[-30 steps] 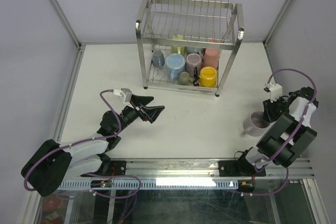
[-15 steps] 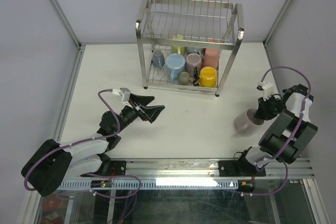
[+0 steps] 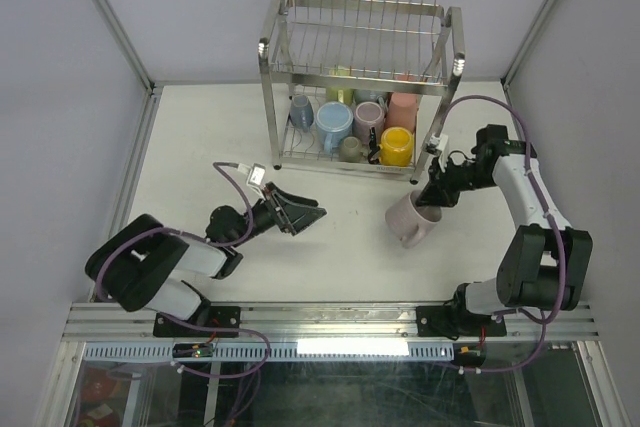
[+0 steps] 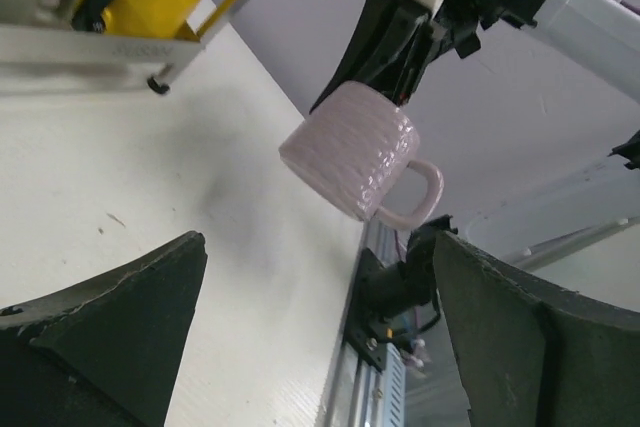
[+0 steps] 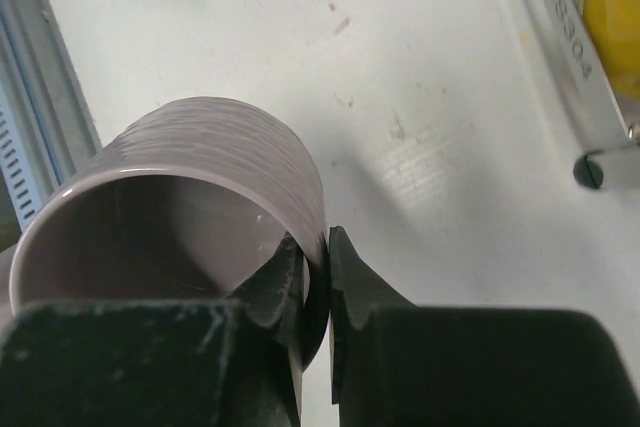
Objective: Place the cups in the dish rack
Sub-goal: Turn the cup upside down in the dish rack, then pick up the cup at the center of the board.
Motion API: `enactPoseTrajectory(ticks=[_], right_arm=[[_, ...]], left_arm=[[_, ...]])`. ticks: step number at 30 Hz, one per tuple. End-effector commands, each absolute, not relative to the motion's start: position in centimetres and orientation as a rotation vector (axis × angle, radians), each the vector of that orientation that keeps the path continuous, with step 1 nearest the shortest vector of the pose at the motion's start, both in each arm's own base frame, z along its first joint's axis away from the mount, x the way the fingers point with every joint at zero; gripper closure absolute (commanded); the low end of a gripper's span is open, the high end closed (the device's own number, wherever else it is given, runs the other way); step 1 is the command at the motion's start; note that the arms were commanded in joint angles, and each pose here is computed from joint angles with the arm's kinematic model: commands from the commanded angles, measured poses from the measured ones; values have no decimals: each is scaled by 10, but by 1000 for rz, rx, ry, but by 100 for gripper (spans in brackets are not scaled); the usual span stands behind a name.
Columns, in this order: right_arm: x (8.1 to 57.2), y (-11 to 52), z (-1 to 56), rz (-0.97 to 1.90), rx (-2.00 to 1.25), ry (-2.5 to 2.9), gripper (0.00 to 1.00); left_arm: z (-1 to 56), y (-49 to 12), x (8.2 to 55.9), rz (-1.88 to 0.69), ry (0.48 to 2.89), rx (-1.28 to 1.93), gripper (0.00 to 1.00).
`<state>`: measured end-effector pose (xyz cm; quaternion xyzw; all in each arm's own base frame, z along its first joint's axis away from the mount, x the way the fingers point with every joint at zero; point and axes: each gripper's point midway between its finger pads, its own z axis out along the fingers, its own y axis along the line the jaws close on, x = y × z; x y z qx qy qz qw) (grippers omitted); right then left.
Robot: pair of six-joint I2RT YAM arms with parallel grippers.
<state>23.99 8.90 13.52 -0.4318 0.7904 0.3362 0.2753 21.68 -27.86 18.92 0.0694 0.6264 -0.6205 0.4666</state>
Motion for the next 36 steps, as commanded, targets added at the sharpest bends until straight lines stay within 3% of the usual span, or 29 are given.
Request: enactPoseTrajectory(ticks=[1,4,13,19,27,36], right_arm=[[247,125,195,1065,-1089,1888,100],[257,131,206,1067,-1069,1801,100],[255,144,257,859,-1105,1433,100],[261,144,283,786,-1102,1377,100],[261,151,309,842,-1009,1301,100],[251,161,326,934,-961,1273,100]], left_arm=[[235,-290,193,-1888,1398,165,10],[232,-301,188,-2035,1473,79,15],[258,-320,167,-2175,1410,-153,13],[281,-349,152,-2290,1358,-121,13],[320,-376,132,-2356,1213,-29,13],[334,-389,149,-2367,1146,-190,13]])
